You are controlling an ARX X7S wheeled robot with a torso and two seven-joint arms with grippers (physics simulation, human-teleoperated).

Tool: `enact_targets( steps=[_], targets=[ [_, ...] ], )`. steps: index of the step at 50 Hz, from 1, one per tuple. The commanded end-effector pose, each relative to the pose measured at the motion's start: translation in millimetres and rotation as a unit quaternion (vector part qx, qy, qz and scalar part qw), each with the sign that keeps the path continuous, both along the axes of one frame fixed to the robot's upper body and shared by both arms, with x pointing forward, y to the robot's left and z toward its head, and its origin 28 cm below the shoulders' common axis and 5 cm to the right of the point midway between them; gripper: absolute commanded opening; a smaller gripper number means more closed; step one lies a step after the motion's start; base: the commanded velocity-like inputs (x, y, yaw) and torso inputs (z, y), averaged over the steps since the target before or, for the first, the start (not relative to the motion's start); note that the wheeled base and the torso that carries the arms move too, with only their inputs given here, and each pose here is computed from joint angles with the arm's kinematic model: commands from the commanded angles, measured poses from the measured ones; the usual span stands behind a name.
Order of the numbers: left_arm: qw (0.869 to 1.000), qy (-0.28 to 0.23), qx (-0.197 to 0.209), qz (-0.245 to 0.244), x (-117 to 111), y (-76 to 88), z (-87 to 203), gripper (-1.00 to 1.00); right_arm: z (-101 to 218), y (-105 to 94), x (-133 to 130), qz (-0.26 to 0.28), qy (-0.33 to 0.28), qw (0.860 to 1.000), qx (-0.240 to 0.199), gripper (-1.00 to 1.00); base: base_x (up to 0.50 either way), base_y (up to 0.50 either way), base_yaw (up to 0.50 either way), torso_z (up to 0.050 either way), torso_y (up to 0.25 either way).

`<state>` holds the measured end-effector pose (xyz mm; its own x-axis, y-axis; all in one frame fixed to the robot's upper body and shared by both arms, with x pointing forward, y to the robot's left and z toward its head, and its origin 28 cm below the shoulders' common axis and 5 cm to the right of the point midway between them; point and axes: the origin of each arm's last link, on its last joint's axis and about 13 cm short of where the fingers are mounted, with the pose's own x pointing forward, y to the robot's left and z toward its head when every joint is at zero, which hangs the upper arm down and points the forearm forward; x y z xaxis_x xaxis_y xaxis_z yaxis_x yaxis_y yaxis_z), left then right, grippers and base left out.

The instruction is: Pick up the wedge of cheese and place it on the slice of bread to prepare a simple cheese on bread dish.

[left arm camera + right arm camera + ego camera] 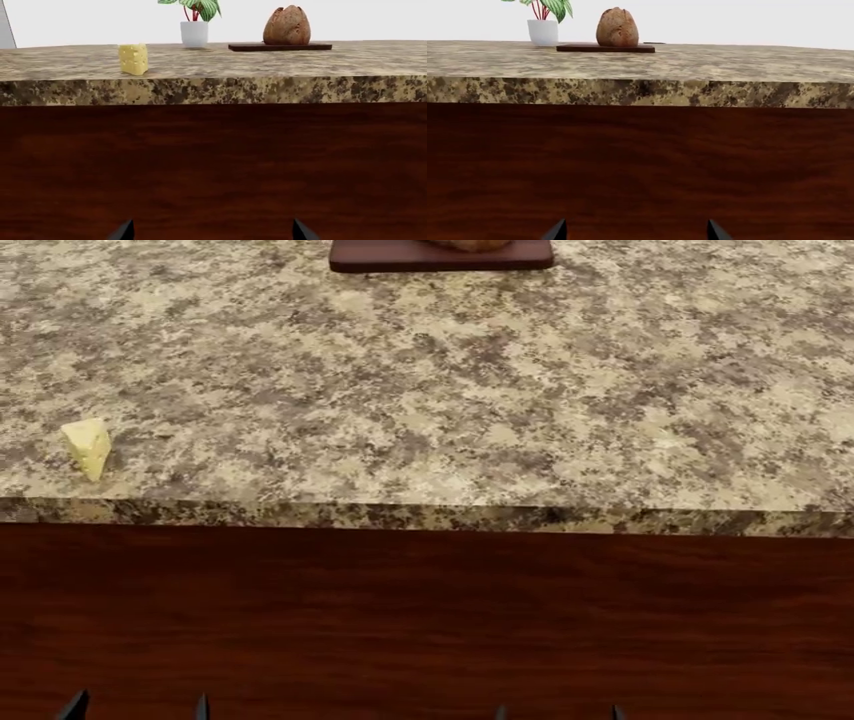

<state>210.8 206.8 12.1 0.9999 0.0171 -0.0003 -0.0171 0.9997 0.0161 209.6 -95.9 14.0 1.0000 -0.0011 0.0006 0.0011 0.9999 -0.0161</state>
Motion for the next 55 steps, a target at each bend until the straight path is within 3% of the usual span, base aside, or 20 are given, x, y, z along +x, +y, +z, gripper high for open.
enact_targets(
  steps=[1, 7, 11, 16, 24, 29, 34, 37, 39, 49, 51, 52, 55],
  targets=[
    [1.0, -0.01, 0.007, 0.009, 1, -0.8, 0, 1.0, 2, -1.5, -1, 0.003, -0.003, 1.0, 0.001, 1.0, 0.0, 0.0, 0.0, 0.05, 0.0],
    [1.0, -0.013, 0.002, -0.004, -1, -0.7, 4, 1.0, 6, -1.7, 3, -0.001, -0.001, 1.0, -0.003, 1.0, 0.0, 0.0, 0.0, 0.05, 0.0],
    [1.0, -0.023, 0.007, -0.007, 1, -1.0, 27, 1.0, 26, 0.0, 7, -0.001, -0.012, 1.0, -0.019, 1.0, 0.0, 0.0, 0.0, 0.05, 0.0],
    [0.999, -0.044, 0.023, 0.001, 8, 3.0, 74, 1.0, 59, -3.3, 14, -0.005, -0.023, 0.999, -0.025, 1.0, 0.0, 0.0, 0.0, 0.05, 0.0],
    [0.995, -0.087, 0.047, 0.008, 4, -1.4, 148, 1.0, 123, 7.0, 19, -0.031, -0.083, 0.993, -0.082, 1.0, 0.0, 0.0, 0.0, 0.05, 0.0],
    [0.993, -0.106, 0.05, 0.025, 2, 2.9, 196, 1.0, 158, 11.1, 21, -0.03, -0.098, 0.991, -0.085, 1.0, 0.0, 0.0, 0.0, 0.05, 0.0],
    [0.991, -0.116, 0.053, 0.042, 6, 7.2, 247, 1.0, 205, 9.7, 28, -0.013, -0.103, 0.993, -0.054, 1.0, 0.0, 0.0, 0.0, 0.05, 0.0],
    [0.99, -0.121, 0.063, 0.047, 4, 5.8, 250, 1.0, 211, 10.2, 32, -0.012, -0.101, 0.994, -0.041, 1.0, 0.0, 0.0, 0.0, 0.05, 0.0],
    [0.992, -0.093, 0.076, 0.041, 4, 6.4, 215, 1.0, 184, 9.9, 37, -0.008, -0.095, 0.994, -0.046, 1.0, 0.0, 0.0, 0.0, 0.05, 0.0],
    [0.991, -0.109, 0.069, 0.038, 5, 5.9, 215, 1.0, 183, 9.9, 37, -0.008, -0.095, 0.994, -0.046, 1.0, 0.0, 0.0, 0.0, 0.05, 0.0],
    [0.987, -0.113, 0.098, 0.058, 7, 6.4, 216, 1.0, 185, 13.8, 35, -0.002, -0.099, 0.994, -0.04, 1.0, 0.0, 0.0, 0.0, 0.047, 0.0],
    [0.991, -0.102, 0.075, 0.046, 8, 6.7, 215, 1.0, 186, 14.4, 34, 0.002, -0.103, 0.994, -0.037, 1.0, 0.0, 0.0, 0.0, 0.0, 0.0],
    [0.991, -0.103, 0.076, 0.041, 9, 4.4, 216, 1.0, 187, 17.3, 30, 0.004, -0.107, 0.993, -0.053, 1.0, 0.0, 0.0, 0.0, 0.0, 0.0]
  ],
)
